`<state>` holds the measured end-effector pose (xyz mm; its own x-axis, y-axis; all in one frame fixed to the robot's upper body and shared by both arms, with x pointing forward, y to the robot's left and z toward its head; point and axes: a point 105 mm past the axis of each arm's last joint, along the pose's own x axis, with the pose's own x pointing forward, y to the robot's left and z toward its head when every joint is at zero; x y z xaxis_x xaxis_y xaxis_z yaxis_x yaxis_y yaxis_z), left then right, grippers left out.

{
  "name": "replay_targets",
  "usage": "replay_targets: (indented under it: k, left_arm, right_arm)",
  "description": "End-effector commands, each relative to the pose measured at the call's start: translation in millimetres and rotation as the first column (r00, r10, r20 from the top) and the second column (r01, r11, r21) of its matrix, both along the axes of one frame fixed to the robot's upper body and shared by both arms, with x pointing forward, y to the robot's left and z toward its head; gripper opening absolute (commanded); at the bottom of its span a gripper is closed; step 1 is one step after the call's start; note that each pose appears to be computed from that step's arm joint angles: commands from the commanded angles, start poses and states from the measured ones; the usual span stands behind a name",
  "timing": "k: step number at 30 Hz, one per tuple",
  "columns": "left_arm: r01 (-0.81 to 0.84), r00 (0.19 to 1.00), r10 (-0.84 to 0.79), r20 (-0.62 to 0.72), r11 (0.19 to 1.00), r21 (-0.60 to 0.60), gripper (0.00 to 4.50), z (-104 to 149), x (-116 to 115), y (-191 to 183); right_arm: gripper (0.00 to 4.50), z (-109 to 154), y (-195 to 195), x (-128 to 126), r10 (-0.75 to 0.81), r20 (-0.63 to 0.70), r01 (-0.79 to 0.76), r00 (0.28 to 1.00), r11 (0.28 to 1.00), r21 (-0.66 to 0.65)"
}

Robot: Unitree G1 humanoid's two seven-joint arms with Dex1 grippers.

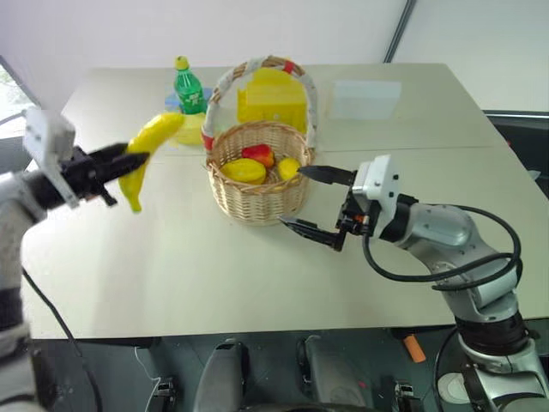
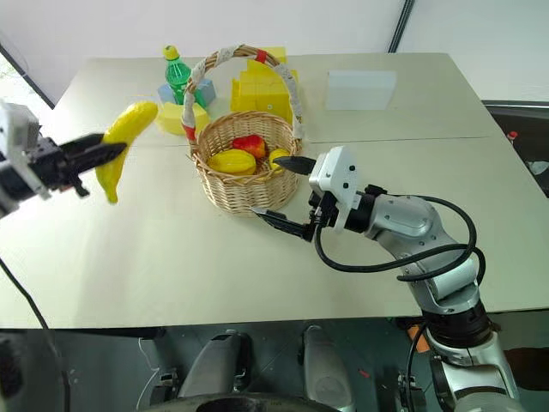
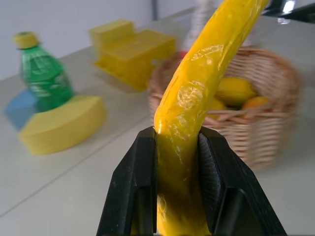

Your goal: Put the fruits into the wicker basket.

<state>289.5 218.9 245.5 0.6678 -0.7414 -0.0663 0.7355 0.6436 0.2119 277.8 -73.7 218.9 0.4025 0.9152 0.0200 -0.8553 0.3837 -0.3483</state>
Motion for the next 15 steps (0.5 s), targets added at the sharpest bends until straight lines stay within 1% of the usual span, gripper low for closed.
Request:
replay_targets:
  k: [1, 3, 5, 7, 9, 12, 15]
  left_arm:
    - [0.111, 0.992, -0.114, 0.062, 0.993, 0.042, 0.76, 12.6, -6.4, -55.8]
    - [0.12, 0.99, -0.123, 0.074, 0.992, 0.048, 0.76, 11.8, 1.3, -79.2]
    - [0.059, 0.991, -0.066, 0.121, 0.996, 0.06, 0.76, 14.4, 26.0, -98.8]
    - [0.016, 0.987, -0.027, 0.159, 0.997, 0.073, 0.76, 17.9, 43.4, -112.1]
    - [0.004, 0.985, -0.016, 0.171, 0.997, 0.071, 0.76, 20.1, 54.8, -119.7]
    - [-0.016, 0.974, -0.011, 0.227, 0.993, 0.117, 0.76, 22.1, 72.7, -130.1]
    - [-0.023, 0.974, -0.005, 0.227, 0.992, 0.121, 0.76, 21.6, 86.7, -134.8]
  right_arm:
    - [4.5, 13.0, 1.0, 0.8, 0.026, 0.065, -0.026, 0.998, 1.0, -0.002]
    - [4.5, 14.2, 1.0, 2.9, 0.027, 0.07, -0.027, 0.997, 1.0, -0.003]
    - [4.5, 15.0, 0.2, 3.5, 0.024, 0.074, -0.023, 0.997, 1.0, -0.004]
    - [4.5, 15.4, -0.7, 3.4, 0.018, 0.077, -0.018, 0.997, 1.0, -0.004]
    - [4.5, 15.4, -1.2, 2.9, 0.011, 0.08, -0.011, 0.997, 1.0, -0.002]
    - [4.5, 15.2, -3.1, 1.3, -0.009, 0.083, 0.009, 0.997, 1.0, 0.003]
    - [4.5, 14.7, -5.0, -0.8, -0.031, 0.083, 0.03, 0.996, 0.999, 0.009]
